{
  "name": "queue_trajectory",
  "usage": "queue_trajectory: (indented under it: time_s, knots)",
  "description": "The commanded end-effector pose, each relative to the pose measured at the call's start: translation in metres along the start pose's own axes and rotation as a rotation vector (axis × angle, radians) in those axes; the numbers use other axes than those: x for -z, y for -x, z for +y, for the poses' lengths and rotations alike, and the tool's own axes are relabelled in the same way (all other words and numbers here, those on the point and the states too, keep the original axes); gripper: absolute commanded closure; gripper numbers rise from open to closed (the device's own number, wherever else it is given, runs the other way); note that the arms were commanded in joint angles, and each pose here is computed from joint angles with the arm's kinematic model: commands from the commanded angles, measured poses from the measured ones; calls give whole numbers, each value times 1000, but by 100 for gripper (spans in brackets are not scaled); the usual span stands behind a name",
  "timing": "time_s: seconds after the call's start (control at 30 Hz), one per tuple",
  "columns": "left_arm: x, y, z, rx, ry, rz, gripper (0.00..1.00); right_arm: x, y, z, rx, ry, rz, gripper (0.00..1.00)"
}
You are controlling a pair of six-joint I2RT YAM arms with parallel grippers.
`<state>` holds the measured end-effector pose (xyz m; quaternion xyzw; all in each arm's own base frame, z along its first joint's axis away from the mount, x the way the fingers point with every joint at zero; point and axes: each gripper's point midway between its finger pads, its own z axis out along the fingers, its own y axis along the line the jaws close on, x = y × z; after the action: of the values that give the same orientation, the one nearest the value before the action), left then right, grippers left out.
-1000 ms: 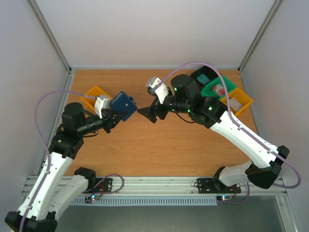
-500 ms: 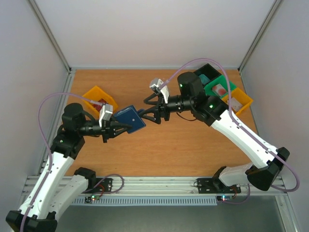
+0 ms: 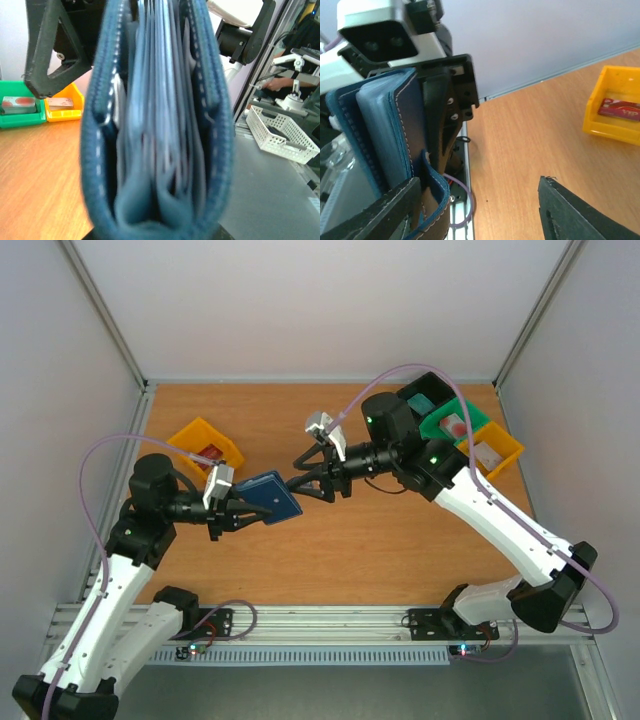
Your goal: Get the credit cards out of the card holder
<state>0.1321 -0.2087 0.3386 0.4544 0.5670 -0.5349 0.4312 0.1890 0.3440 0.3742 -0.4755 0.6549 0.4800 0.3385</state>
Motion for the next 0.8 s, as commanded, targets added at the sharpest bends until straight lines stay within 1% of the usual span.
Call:
queue_trajectory:
  time_s: [0.0, 0.13, 0.23, 0.37, 0.47, 0.6, 0.7, 0.77]
  knots:
    - [0, 6, 3, -52, 11, -13, 100, -13, -16, 20, 26, 106, 74, 33]
    - [0, 5, 4, -47, 15, -10, 100, -12, -24, 34, 21, 201, 100, 31]
    - [-1, 1, 5, -50, 19, 0, 100, -11, -28, 46, 8, 275, 122, 27]
    - [-1, -2, 7, -50, 23, 5, 100, -20, -39, 53, 26, 273, 197, 24]
    - [-1, -4, 8, -46, 22, 8, 100, -22, -41, 62, 43, 296, 206, 25]
    - [-1, -5, 5, -60, 8, 13, 100, -23, -34, 62, 67, 266, 172, 39]
    - [-1, -7, 1, -54, -12, 14, 100, -28, -26, 49, 89, 178, 133, 54]
    - [0, -10, -5, -48, -43, 19, 100, -30, -25, 44, 96, 150, 118, 62]
